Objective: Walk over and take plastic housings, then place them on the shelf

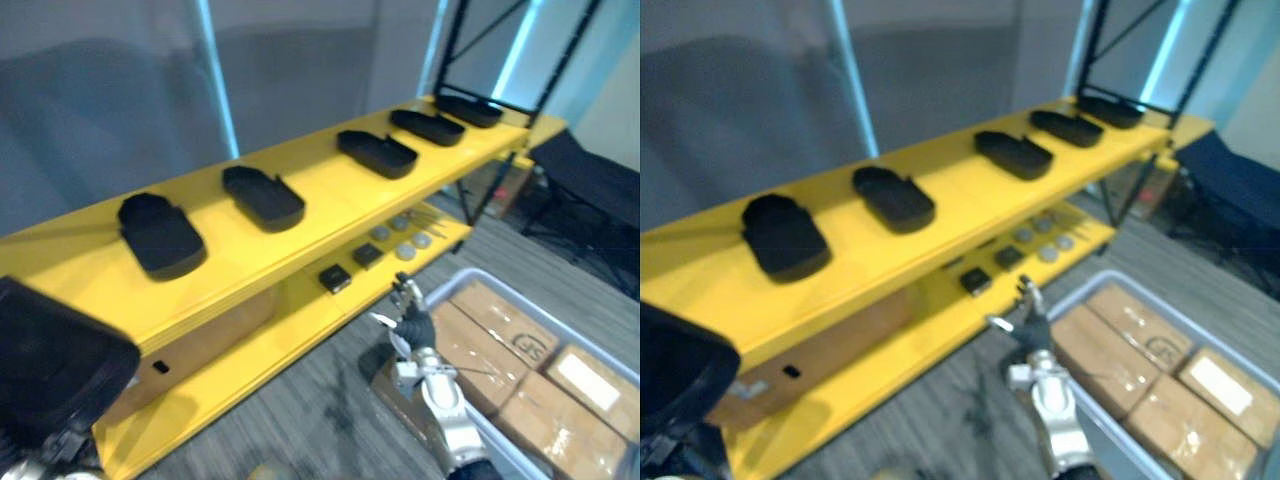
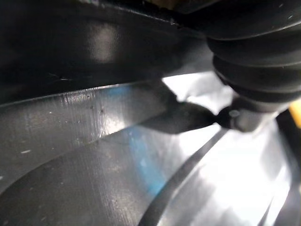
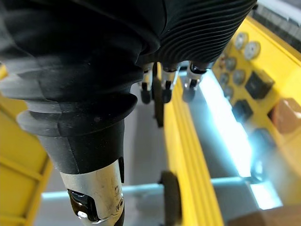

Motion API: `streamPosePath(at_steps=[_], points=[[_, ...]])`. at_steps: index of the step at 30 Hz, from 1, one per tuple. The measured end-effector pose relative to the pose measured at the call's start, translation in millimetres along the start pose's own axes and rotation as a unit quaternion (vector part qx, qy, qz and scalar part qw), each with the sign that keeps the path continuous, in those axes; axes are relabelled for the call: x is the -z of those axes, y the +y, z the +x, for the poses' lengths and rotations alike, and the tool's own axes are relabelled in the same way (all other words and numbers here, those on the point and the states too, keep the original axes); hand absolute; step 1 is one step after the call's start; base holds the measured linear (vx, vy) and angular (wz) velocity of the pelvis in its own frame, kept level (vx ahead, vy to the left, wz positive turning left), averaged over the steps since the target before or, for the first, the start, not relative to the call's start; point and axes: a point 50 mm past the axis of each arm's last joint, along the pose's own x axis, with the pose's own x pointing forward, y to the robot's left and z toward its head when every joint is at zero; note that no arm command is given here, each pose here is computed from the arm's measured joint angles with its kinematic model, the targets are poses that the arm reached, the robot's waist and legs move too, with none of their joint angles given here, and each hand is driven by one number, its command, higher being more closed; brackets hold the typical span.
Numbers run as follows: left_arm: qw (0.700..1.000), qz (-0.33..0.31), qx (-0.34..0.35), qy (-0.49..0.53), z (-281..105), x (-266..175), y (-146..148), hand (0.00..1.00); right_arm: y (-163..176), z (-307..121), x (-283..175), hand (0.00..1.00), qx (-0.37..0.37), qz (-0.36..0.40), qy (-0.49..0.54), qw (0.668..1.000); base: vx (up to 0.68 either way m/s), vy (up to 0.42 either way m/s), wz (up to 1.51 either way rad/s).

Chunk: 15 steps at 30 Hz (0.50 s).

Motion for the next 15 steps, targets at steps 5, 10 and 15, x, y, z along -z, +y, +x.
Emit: streamPosePath(at_steps=[5,10,15], points=[[0.996,-0.029,0.064,-0.049,11,-16,-18,1.0,-4,0,-6,0.0,0.007,-0.001,-0.014,1.0,0.05,0.171,0.39],[0.967,-0.108,0.197,-0.118,24,-38,-74,1.0,-31,-3,-17,0.0,0.056,-0.003,-0.047,0.997,0.07,0.074,0.83],[0.964,-0.103,0.224,-0.102,26,-29,-88,1.0,-35,4,-34,0.0,0.039,0.0,-0.09,0.995,0.01,-0.057,-0.02]])
